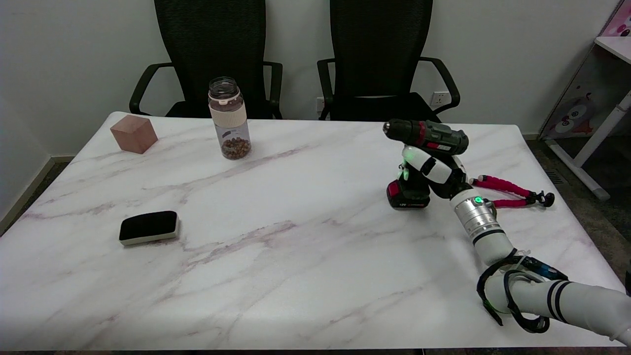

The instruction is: Pick up the power screwdriver.

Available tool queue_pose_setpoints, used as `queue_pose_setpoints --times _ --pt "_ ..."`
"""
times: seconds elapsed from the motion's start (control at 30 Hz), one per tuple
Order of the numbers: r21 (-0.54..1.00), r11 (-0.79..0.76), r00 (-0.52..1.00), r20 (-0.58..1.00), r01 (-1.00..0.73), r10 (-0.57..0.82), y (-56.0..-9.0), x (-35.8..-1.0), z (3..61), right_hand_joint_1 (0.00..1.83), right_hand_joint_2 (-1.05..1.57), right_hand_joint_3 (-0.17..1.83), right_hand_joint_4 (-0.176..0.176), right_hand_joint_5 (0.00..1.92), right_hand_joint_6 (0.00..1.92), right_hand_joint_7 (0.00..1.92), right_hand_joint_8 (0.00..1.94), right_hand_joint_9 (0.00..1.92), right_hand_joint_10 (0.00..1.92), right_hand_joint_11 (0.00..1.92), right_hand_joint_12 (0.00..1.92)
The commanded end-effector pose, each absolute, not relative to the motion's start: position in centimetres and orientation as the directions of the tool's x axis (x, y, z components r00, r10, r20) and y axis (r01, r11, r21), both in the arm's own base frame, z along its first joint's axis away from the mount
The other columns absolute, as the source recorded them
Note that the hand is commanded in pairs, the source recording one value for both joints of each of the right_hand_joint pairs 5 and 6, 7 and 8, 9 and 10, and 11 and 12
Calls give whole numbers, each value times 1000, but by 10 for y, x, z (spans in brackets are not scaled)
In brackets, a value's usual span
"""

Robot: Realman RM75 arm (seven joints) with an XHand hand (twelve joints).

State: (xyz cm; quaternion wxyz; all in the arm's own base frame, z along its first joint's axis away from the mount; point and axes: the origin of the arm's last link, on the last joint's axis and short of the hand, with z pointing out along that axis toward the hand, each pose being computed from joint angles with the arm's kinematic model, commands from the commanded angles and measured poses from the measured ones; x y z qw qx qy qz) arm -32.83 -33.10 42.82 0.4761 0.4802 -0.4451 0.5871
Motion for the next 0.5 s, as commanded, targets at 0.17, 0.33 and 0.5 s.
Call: queue_pose_setpoints --times 0.17,0.33,0.5 --pt "-63 -144 -80 990 -988 118 -339 -325 426 869 269 744 11 1540 1540 1540 1540 1901 1901 1170 1170" --pt "-60 -149 -78 990 -987 116 -342 -323 425 852 288 713 176 1754 1754 1754 1754 1920 1920 1246 1246" --pt "-59 -154 -77 991 -986 113 -344 -321 424 860 315 686 176 1786 1786 1786 1786 1920 1920 1380 1380"
